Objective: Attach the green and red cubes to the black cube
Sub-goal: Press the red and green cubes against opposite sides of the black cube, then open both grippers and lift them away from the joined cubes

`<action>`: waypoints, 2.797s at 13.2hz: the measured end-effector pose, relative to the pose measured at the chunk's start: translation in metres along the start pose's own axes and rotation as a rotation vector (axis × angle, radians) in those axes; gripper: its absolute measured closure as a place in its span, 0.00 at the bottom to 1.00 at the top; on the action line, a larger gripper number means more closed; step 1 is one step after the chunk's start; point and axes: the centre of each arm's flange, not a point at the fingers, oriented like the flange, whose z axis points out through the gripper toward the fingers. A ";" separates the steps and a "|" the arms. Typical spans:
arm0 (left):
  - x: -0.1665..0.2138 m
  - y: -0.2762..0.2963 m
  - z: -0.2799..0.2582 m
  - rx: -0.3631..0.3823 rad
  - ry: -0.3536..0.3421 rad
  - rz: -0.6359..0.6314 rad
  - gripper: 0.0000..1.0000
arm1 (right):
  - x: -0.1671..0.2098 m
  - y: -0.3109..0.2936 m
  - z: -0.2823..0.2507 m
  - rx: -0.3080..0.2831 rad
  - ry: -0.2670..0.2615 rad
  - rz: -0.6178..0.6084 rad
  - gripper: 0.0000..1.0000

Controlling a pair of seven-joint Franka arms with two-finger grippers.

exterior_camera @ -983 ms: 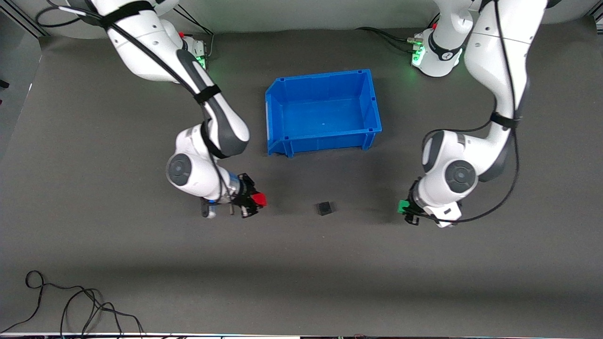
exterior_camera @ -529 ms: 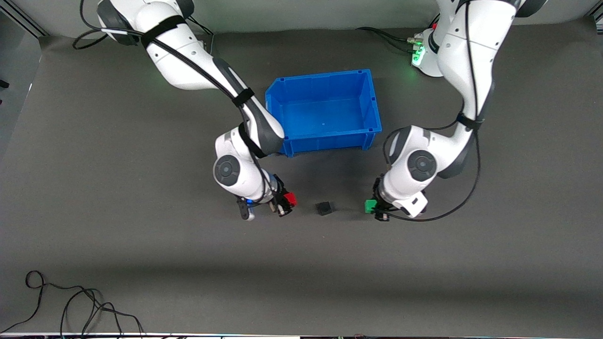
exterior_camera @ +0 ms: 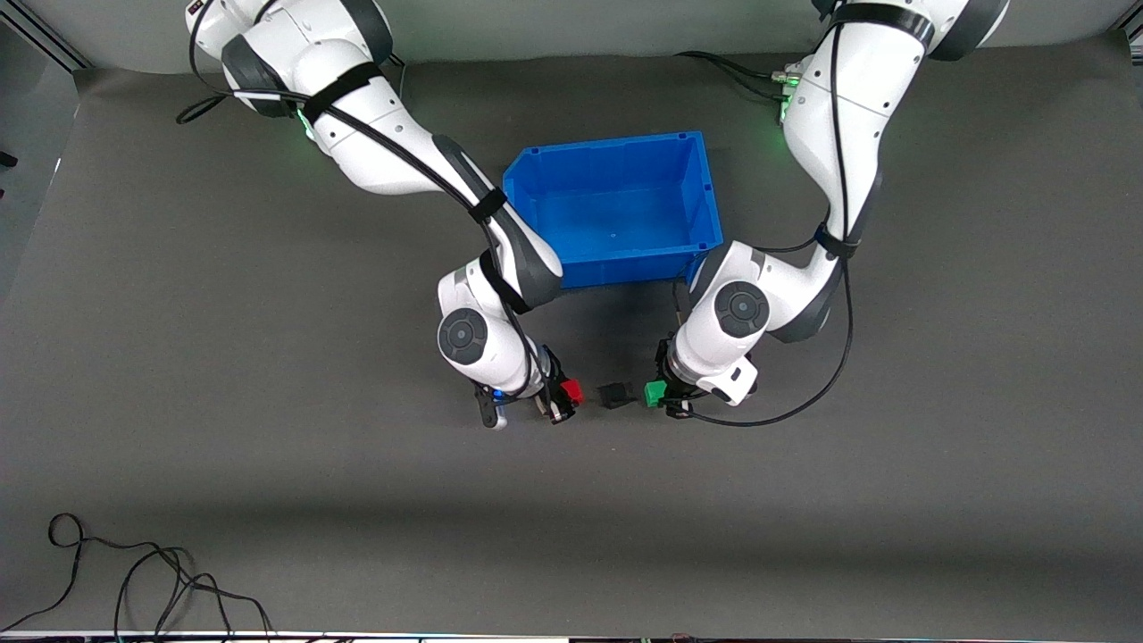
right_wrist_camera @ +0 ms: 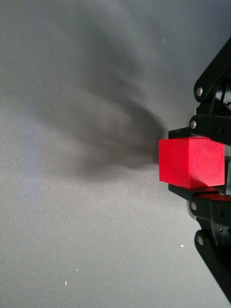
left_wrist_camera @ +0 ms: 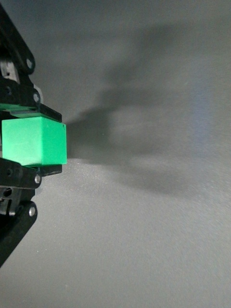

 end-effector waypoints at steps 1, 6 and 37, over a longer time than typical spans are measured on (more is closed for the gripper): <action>-0.001 -0.003 0.006 0.002 0.001 -0.019 0.60 | -0.002 -0.002 0.004 0.013 -0.002 0.010 0.60; -0.008 -0.007 0.020 -0.009 -0.011 -0.049 0.60 | -0.018 -0.005 0.018 0.056 -0.011 0.042 0.60; 0.131 0.077 -0.190 0.171 0.136 0.548 0.00 | 0.074 -0.015 -0.247 -0.175 0.161 -0.229 0.00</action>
